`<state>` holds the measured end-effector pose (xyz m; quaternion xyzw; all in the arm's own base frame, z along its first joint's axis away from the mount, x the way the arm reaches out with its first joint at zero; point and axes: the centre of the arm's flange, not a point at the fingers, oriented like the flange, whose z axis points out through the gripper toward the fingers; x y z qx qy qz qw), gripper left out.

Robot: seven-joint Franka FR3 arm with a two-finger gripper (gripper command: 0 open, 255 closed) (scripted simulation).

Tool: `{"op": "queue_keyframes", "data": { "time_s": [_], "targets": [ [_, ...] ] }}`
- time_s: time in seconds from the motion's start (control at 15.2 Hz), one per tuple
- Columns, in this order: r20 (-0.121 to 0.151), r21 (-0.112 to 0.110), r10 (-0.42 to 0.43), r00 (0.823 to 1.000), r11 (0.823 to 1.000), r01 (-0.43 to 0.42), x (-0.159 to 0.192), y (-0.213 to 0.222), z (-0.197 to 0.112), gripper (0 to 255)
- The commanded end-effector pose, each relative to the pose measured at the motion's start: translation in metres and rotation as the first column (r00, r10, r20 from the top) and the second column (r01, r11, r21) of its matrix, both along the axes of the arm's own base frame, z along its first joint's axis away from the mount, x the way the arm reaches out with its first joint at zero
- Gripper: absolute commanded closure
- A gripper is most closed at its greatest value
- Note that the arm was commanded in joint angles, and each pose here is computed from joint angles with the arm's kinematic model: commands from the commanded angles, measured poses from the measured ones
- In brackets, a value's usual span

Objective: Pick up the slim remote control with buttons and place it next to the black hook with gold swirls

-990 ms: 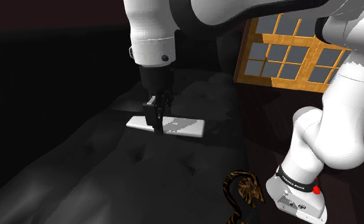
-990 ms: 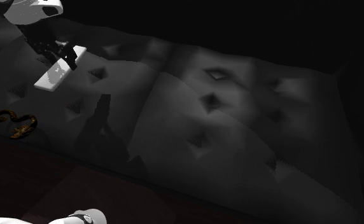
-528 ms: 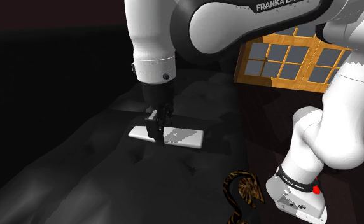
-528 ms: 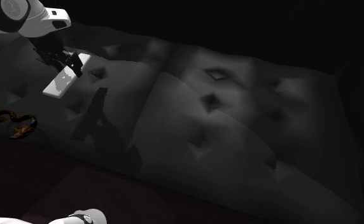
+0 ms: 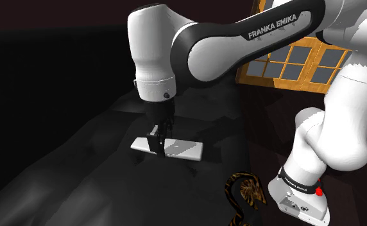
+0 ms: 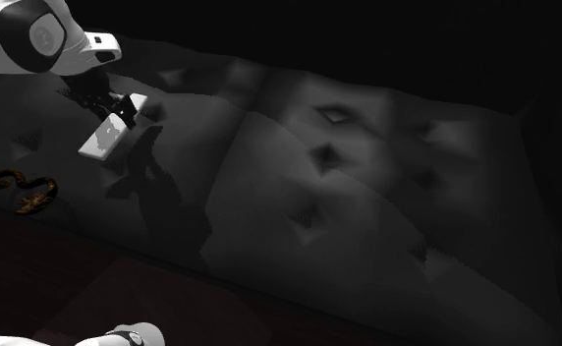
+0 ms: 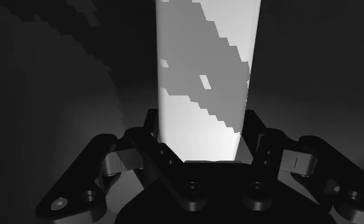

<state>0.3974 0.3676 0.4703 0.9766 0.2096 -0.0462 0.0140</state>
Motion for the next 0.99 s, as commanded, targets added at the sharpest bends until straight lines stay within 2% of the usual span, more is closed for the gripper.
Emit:
{"op": "queue_keyframes", "data": {
  "time_s": [0.0, 0.4, 0.46, 0.79, 0.92],
  "targets": [
    [0.001, 0.000, 0.000, 1.000, 1.000, 0.000, -0.001, 0.000, -0.003, 255],
    [0.001, 0.000, 0.000, 1.000, 1.000, 0.000, -0.001, 0.000, -0.003, 255],
    [0.001, 0.000, 0.000, 1.000, 1.000, 0.000, -0.001, 0.000, -0.003, 0],
    [0.001, 0.000, 0.000, 1.000, 1.000, 0.000, 0.000, 0.000, -0.003, 0],
    [0.001, 0.000, 0.000, 1.000, 1.000, 0.000, 0.002, 0.001, 0.023, 0]
  ]
}}
